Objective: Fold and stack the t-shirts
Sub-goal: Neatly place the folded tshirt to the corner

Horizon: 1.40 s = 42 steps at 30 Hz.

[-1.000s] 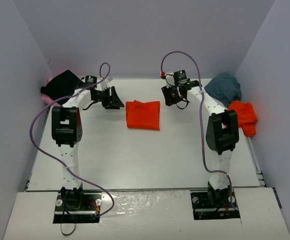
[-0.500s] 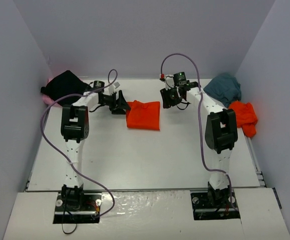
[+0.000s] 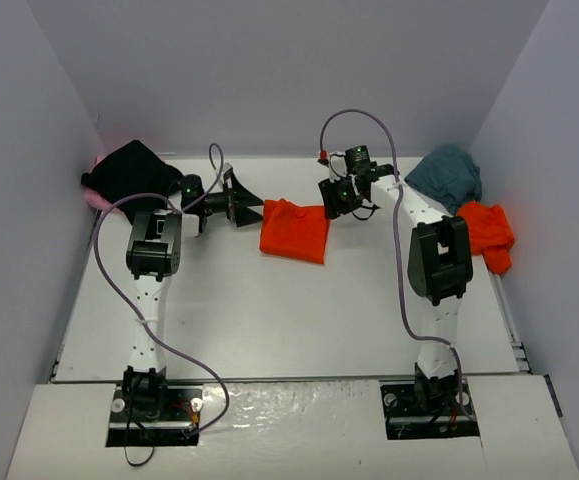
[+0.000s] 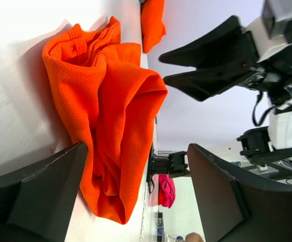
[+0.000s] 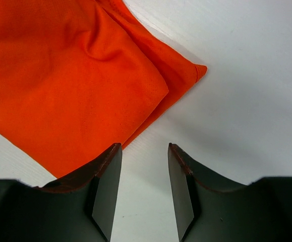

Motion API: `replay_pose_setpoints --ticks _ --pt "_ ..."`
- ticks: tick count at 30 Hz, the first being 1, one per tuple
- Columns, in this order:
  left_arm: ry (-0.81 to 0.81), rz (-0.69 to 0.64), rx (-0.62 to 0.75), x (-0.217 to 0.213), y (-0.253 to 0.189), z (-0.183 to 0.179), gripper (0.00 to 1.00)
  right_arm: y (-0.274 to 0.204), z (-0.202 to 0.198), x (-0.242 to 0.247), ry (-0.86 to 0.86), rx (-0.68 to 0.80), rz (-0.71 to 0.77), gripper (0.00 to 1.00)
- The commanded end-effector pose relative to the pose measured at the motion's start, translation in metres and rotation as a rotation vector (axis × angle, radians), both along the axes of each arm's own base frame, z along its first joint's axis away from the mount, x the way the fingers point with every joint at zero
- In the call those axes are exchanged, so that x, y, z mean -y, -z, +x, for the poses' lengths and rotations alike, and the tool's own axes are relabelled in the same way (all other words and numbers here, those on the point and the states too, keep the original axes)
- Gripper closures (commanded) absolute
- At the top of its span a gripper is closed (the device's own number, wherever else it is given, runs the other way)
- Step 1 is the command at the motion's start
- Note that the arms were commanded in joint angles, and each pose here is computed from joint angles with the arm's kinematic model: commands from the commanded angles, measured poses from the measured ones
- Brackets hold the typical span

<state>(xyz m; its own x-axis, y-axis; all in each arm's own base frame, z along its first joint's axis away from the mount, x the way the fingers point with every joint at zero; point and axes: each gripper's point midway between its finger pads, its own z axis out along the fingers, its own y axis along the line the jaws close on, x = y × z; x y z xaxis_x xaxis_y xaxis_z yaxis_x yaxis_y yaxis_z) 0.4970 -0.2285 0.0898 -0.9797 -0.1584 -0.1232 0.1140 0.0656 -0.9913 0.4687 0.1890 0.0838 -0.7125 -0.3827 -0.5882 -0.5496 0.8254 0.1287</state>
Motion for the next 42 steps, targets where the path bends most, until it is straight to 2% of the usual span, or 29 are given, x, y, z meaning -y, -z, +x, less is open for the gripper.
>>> replay_pose_setpoints --ticks 1,2,6,11,17,20,24,26,28,30,32,42 --pt "0.003 -0.073 0.161 -0.006 -0.038 0.003 0.21 -0.003 0.002 -0.009 -0.024 0.011 0.001 0.61" --pt "0.007 -0.074 0.162 -0.004 -0.039 0.002 0.21 -0.003 0.001 -0.011 -0.032 0.011 0.002 0.62" --pt "0.027 -0.085 0.174 0.003 -0.044 -0.001 0.21 -0.012 -0.003 -0.029 -0.085 0.023 0.016 0.8" --pt "0.049 -0.088 0.187 0.008 -0.047 -0.007 0.21 -0.024 -0.009 -0.048 -0.127 0.053 0.01 0.9" --pt "0.058 -0.056 0.145 0.013 -0.037 -0.01 0.23 -0.012 -0.01 -0.042 -0.106 0.039 -0.055 0.89" --pt "0.062 -0.035 0.168 0.015 -0.035 -0.012 0.23 -0.014 -0.007 -0.036 -0.09 0.048 -0.064 0.89" --pt "0.07 0.018 0.099 0.017 -0.022 -0.015 0.23 -0.021 -0.002 -0.035 -0.075 0.058 -0.047 0.89" --pt "0.074 0.062 0.09 0.016 -0.011 -0.018 0.24 -0.025 -0.003 -0.038 -0.085 0.057 -0.029 0.9" --pt "0.076 0.122 0.167 0.011 -0.009 -0.019 0.25 -0.026 0.0 -0.031 -0.069 0.071 -0.059 0.9" --pt "0.108 0.259 0.093 0.001 -0.004 -0.034 0.27 -0.025 0.004 -0.02 -0.048 0.07 -0.063 0.9" --pt "0.162 0.354 0.136 -0.006 0.004 -0.045 0.27 -0.023 0.004 -0.019 -0.045 0.056 -0.046 0.9" --pt "0.111 0.461 0.202 -0.018 -0.009 -0.039 0.27 -0.023 0.002 -0.017 -0.053 0.055 -0.049 0.89"
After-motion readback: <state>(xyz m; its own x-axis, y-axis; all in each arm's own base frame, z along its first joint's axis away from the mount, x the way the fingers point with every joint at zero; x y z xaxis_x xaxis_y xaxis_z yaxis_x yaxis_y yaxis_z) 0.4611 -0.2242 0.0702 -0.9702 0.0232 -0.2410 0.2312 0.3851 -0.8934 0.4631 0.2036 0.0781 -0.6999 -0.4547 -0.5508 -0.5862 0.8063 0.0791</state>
